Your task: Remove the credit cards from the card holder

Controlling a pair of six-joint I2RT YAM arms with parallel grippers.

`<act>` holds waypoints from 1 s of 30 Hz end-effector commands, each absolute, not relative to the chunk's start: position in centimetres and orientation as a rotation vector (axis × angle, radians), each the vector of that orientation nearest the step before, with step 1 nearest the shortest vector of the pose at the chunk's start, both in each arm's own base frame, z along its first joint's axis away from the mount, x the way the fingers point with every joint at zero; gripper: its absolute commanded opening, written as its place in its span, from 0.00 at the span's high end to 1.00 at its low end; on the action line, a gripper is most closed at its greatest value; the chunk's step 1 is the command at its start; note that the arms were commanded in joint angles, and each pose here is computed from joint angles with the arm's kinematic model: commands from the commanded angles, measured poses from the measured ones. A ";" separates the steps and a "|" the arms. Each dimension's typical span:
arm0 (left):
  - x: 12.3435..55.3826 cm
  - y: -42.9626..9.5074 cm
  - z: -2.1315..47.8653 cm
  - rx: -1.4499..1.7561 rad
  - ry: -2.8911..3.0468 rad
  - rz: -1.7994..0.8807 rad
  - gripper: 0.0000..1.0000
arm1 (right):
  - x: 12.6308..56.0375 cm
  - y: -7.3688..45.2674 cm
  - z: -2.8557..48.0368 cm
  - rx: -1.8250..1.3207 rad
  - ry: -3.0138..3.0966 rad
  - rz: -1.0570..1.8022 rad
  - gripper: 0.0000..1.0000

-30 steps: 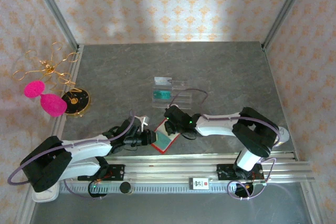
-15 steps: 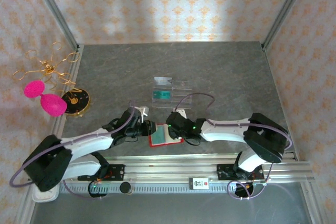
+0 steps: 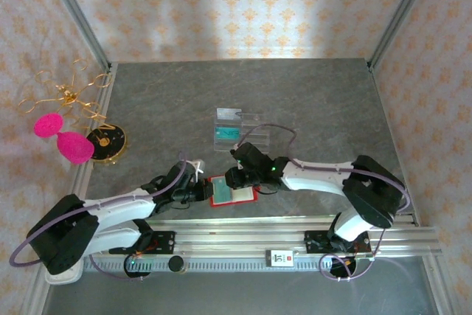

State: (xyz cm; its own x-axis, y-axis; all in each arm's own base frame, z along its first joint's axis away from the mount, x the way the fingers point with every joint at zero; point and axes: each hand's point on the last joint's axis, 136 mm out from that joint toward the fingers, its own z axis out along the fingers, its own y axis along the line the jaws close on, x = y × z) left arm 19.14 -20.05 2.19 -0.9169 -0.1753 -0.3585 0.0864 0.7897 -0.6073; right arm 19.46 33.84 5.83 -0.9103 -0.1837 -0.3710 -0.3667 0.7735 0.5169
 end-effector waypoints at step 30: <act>18.3 -20.8 0.3 -0.020 2.660 -0.890 1.00 | 17.9 31.4 0.3 -0.283 2.806 0.853 1.00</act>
